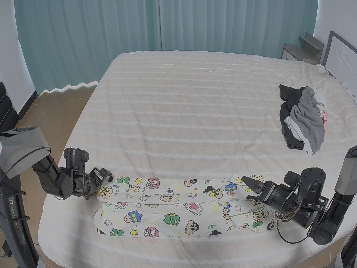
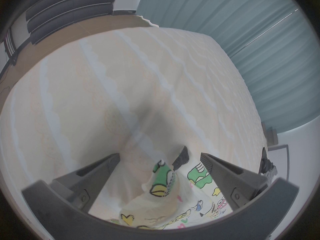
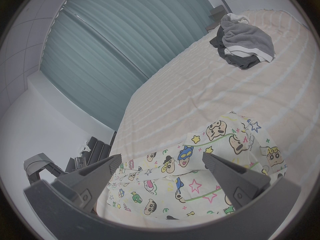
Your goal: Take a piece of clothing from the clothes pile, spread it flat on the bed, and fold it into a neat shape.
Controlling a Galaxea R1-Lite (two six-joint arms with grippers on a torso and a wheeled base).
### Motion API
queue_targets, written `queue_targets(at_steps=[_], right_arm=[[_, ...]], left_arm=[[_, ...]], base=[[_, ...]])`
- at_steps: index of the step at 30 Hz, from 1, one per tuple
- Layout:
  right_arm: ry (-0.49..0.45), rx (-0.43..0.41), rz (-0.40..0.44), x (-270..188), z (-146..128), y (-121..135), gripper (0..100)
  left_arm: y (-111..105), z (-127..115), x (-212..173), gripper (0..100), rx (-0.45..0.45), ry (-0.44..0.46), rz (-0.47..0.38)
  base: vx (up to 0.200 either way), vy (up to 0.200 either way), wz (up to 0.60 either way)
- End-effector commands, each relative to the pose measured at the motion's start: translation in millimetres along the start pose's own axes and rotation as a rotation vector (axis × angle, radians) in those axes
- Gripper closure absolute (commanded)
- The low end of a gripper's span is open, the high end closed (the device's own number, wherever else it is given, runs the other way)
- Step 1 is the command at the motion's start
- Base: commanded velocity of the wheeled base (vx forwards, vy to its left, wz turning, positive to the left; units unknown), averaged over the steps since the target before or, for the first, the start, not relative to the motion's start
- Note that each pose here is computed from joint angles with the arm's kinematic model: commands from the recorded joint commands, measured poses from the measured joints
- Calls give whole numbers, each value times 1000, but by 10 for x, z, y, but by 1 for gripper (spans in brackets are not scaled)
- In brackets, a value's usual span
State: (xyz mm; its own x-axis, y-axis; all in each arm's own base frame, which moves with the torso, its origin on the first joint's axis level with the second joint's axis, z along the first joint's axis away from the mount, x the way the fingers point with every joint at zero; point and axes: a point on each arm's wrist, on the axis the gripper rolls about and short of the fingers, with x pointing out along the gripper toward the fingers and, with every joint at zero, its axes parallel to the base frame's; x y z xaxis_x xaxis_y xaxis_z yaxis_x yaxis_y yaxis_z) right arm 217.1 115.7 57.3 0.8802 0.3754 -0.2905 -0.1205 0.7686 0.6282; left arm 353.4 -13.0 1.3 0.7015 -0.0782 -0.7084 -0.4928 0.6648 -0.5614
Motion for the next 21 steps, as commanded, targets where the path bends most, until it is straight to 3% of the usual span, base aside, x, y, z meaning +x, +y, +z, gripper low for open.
queue_targets(at_steps=[1, 7, 13, 21], right_arm=[[0, 0, -1, -3, -1, 1, 0], [6, -3, 5, -8, -18, 15, 0], [8, -3, 4, -10, -20, 13, 0], [9, -3, 3, -25, -21, 10, 0]], left_arm=[[-64, 192, -230, 0, -26, -67, -37], [-294, 246, -638, 0, -14, -113, -144], [-516, -2, -810, 0, -15, -21, -249], [-444, -315, -492, 0, 26, 80, -172]], base=[[0, 0, 0], [0, 0, 0], [0, 0, 0], [0, 0, 0]])
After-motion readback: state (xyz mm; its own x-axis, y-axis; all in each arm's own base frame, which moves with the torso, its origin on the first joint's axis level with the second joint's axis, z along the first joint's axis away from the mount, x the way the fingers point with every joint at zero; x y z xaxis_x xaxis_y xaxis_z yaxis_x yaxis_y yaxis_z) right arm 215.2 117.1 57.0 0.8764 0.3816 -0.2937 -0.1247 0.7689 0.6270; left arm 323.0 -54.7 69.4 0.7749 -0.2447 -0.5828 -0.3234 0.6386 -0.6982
